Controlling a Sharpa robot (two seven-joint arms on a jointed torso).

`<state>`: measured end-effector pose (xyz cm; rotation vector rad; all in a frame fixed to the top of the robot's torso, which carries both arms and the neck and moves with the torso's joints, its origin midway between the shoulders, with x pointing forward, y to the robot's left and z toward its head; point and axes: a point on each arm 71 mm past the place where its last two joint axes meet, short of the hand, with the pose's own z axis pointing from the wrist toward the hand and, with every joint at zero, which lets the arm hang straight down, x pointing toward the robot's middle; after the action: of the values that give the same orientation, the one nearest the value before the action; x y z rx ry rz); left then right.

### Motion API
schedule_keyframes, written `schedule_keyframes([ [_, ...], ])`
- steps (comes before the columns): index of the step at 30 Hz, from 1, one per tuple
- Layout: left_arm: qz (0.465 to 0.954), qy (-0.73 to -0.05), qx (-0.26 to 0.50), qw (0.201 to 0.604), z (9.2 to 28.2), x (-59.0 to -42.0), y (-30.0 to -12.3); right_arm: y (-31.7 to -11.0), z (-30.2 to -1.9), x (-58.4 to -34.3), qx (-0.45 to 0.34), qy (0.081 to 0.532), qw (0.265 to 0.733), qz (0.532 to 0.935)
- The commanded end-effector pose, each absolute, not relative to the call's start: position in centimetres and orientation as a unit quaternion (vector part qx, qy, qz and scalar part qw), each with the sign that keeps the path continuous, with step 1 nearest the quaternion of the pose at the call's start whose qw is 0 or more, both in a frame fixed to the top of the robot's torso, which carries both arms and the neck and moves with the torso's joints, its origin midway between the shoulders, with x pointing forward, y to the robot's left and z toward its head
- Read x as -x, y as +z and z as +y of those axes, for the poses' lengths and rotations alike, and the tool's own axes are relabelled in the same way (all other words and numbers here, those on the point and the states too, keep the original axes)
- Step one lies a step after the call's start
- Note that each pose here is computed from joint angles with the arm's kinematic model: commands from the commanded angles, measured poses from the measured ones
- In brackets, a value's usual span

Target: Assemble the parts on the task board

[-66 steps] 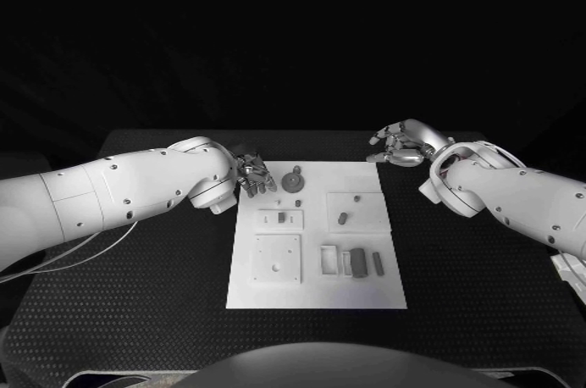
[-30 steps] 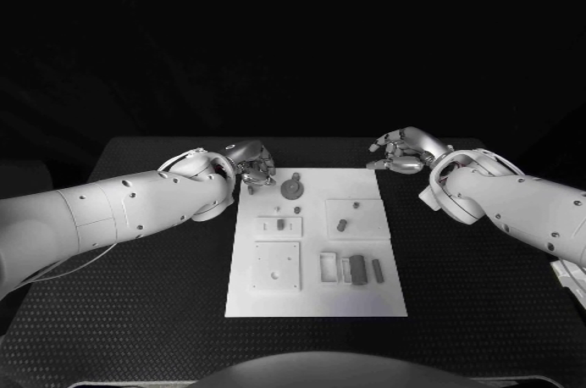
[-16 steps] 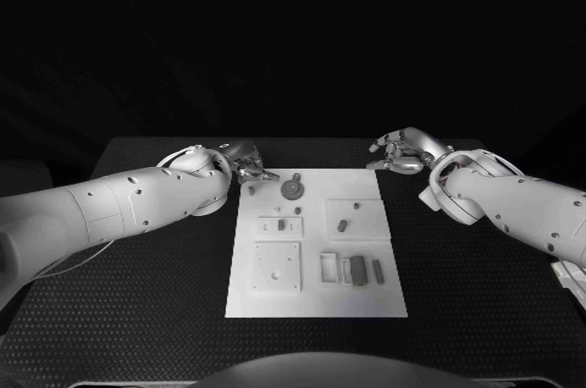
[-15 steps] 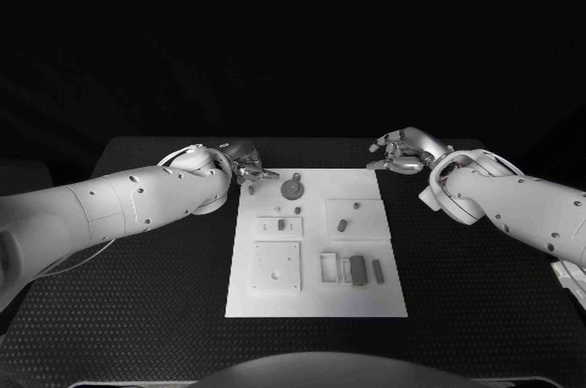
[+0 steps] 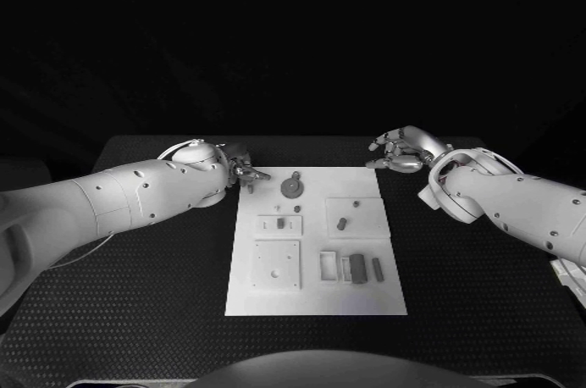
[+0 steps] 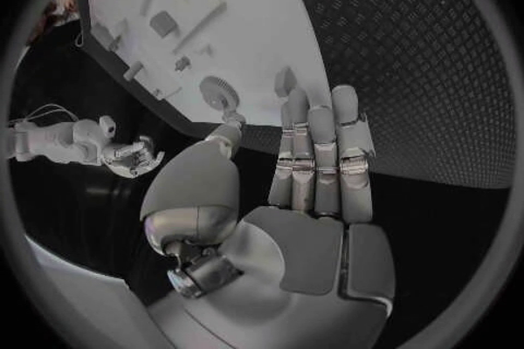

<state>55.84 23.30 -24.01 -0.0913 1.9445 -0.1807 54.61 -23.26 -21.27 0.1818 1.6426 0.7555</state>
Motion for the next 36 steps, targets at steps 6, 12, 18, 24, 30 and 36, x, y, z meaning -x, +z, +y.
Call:
schedule_keyframes([
  [6,0.839,-0.043,0.026,0.542,23.5,-56.1,-24.2,-21.3,-23.0,-54.5,-0.074,0.332,0.612,0.713],
  [12,0.841,-0.038,0.027,0.539,23.6,-56.3,-24.3,-21.3,-23.0,-54.5,-0.074,0.333,0.612,0.714],
  [18,0.846,-0.035,0.031,0.531,23.8,-56.3,-24.4,-21.3,-23.0,-54.5,-0.074,0.333,0.612,0.714],
  [24,0.852,-0.044,0.042,0.52,23.7,-56.3,-24.6,-21.3,-22.9,-54.5,-0.074,0.333,0.612,0.714],
  [30,0.853,-0.049,0.082,0.513,24.2,-56.3,-24.6,-21.3,-22.9,-54.6,-0.074,0.333,0.612,0.714],
  [36,0.846,-0.048,0.105,0.521,24.8,-56.6,-24.3,-21.3,-23.0,-54.6,-0.074,0.333,0.612,0.714],
])
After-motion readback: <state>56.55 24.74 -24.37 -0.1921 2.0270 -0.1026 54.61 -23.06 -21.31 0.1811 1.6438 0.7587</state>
